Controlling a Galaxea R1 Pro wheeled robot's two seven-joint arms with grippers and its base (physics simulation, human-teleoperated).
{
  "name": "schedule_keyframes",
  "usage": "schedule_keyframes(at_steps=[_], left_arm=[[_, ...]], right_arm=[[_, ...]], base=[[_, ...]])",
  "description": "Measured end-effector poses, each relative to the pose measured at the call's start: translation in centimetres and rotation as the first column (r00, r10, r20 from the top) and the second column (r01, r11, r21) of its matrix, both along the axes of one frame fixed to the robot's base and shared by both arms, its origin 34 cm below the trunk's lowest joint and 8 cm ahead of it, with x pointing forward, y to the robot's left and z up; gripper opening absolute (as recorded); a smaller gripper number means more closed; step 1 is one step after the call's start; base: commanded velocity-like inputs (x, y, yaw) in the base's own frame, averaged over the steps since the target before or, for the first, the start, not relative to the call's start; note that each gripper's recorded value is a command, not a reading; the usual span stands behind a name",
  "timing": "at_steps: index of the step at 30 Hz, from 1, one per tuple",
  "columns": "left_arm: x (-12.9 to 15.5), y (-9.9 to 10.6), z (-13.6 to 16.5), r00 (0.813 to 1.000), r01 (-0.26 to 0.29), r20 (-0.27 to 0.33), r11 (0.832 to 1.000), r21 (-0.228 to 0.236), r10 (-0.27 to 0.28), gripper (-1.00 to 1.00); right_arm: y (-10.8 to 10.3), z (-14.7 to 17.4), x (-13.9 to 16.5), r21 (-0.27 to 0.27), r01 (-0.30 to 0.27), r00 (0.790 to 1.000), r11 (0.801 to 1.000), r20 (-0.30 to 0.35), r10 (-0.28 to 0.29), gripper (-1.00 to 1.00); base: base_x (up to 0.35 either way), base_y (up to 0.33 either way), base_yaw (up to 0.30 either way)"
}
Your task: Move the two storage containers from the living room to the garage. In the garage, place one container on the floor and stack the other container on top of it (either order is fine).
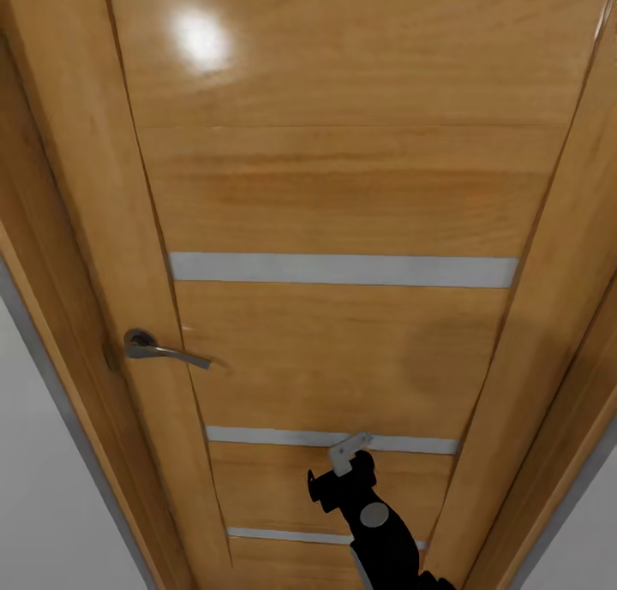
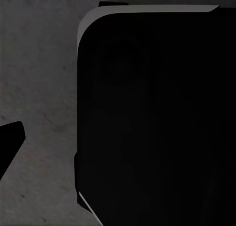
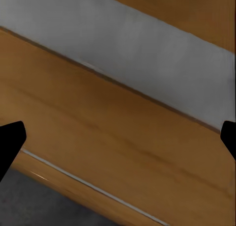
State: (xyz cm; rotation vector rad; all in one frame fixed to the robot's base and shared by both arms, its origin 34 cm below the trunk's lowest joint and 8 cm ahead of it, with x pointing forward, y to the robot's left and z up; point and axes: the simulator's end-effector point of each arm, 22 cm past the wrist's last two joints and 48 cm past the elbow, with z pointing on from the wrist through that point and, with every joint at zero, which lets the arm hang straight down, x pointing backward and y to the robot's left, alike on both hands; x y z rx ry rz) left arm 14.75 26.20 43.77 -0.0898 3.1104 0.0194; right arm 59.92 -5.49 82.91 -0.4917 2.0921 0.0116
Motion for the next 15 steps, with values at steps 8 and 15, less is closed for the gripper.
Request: schedule_keyframes(at_steps=[8, 15], left_arm=[[0.0, 0.0, 0.0, 1.000, 0.000, 0.000, 1.000, 0.000, 0.000, 1.00], [0.0, 0.0, 0.0, 1.000, 0.000, 0.001, 1.000, 0.000, 0.000, 1.00]], right_arm=[[0.6, 0.7, 1.7, -0.041, 0.004, 1.000, 0.999, 0.026, -0.003, 1.00], [0.7, 2.1, 2.3, -0.038, 0.009, 0.998, 0.999, 0.059, -0.007, 1.00]], base=[[0.000, 0.000, 0.000], [0.000, 0.000, 0.000]])
